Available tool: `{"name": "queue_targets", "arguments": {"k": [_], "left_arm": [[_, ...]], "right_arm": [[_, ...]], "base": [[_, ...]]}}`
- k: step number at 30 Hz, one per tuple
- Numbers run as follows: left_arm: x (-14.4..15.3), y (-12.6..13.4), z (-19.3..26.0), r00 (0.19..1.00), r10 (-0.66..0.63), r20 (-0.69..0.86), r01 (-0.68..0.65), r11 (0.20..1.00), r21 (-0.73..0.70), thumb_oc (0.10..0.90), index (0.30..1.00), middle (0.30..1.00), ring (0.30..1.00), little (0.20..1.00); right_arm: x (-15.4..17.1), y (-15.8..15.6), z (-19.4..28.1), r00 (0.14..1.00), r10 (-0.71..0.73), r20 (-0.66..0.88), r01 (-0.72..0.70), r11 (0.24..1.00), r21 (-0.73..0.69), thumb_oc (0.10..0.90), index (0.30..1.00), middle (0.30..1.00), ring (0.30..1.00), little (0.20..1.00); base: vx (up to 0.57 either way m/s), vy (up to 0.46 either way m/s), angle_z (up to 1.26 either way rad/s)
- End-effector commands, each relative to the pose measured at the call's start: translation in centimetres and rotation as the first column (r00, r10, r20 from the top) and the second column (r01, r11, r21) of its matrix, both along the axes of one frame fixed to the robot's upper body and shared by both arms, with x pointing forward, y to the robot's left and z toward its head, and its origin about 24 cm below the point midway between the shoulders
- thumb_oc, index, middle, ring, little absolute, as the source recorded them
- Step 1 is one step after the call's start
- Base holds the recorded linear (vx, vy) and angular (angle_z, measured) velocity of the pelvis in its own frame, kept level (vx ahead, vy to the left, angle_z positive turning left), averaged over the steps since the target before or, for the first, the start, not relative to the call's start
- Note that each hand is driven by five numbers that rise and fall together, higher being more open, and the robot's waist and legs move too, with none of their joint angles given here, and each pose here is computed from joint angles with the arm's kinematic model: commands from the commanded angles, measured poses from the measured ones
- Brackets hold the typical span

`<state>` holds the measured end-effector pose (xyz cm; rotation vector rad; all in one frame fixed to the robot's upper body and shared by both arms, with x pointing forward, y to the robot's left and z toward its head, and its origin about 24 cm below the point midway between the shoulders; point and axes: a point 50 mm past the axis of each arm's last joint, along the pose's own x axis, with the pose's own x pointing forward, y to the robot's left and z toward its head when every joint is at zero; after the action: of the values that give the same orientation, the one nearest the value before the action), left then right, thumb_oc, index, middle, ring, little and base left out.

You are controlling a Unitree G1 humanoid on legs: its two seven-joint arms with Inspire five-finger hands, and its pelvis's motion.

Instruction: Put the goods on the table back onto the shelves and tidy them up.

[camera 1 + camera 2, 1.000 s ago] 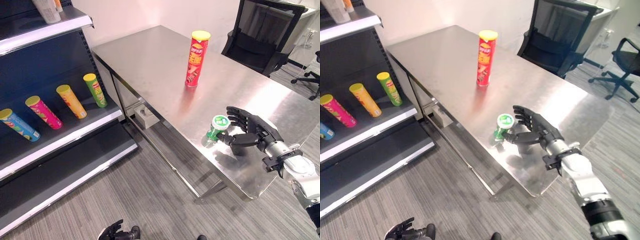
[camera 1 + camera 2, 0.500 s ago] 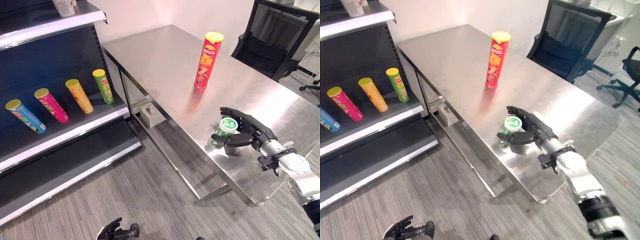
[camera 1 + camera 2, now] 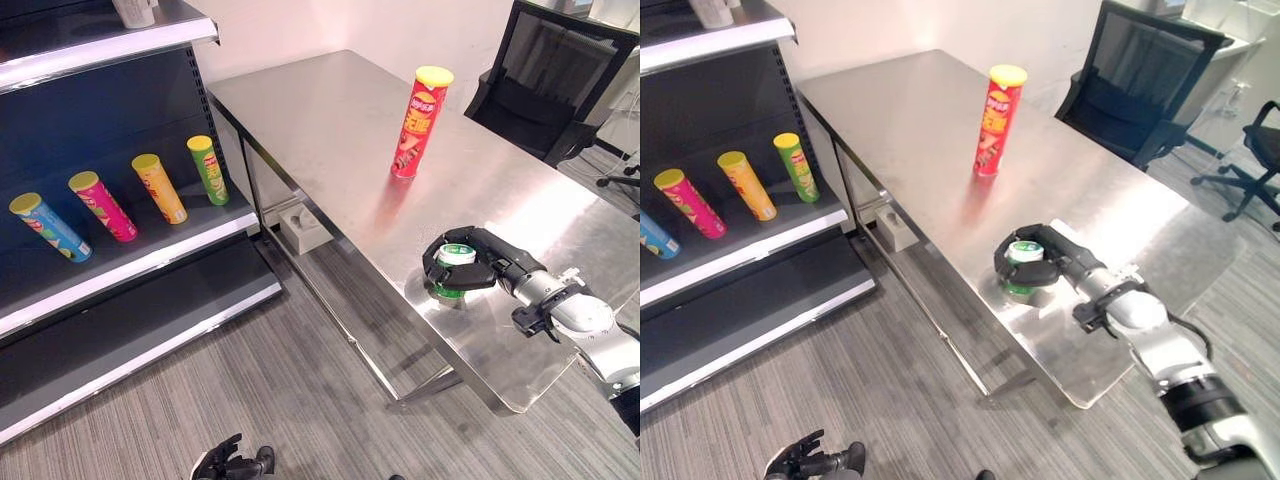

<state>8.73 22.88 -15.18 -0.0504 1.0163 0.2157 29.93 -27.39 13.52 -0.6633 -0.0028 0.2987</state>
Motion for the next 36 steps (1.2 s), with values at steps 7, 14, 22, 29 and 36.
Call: {"name": "queue_targets", "arguments": {"k": [7, 14, 22, 29, 36], "left_arm": [[1.1, 1.8, 0.7, 0.999, -0.043, 0.031, 0.040, 0.996, 0.084, 0.800, 0.900, 0.900, 0.900, 0.900], [1.1, 2.3, 1.0, 0.998, -0.030, 0.047, 0.025, 0.995, 0.094, 0.800, 0.900, 0.900, 0.900, 0.900], [2.1, 4.2, 2.5, 0.990, 0.015, 0.139, -0.034, 0.991, 0.132, 0.800, 0.900, 0.900, 0.900, 0.900], [3.0, 3.9, 2.6, 0.990, -0.038, 0.138, 0.016, 0.988, 0.156, 0.800, 0.900, 0.900, 0.900, 0.900], [3.2, 3.6, 2.2, 0.985, -0.160, 0.072, 0.142, 0.968, 0.206, 0.800, 0.900, 0.900, 0.900, 0.900]], "right_arm": [[-0.4, 0.7, 8.0, 0.926, 0.039, 0.376, -0.033, 0.999, -0.022, 0.400, 0.300, 0.300, 0.300, 0.300], [-2.0, 3.7, 14.4, 0.737, 0.102, 0.668, -0.156, 0.988, 0.021, 0.400, 0.300, 0.300, 0.300, 0.300], [-3.8, 8.3, 20.6, 0.458, 0.199, 0.866, -0.305, 0.951, -0.057, 0.400, 0.300, 0.300, 0.300, 0.300], [-3.7, 6.8, 21.8, 0.438, 0.137, 0.889, -0.181, 0.981, -0.062, 0.400, 0.300, 0.300, 0.300, 0.300], [-4.0, 4.3, 21.9, 0.409, 0.014, 0.912, -0.054, 0.998, 0.009, 0.400, 0.300, 0.300, 0.300, 0.300]], "base": [[-0.01, -0.052, 0.03], [0.00, -0.106, 0.15], [-0.08, -0.147, 0.28], [-0.01, 0.221, 0.93], [0.11, 0.379, 0.49]]}}
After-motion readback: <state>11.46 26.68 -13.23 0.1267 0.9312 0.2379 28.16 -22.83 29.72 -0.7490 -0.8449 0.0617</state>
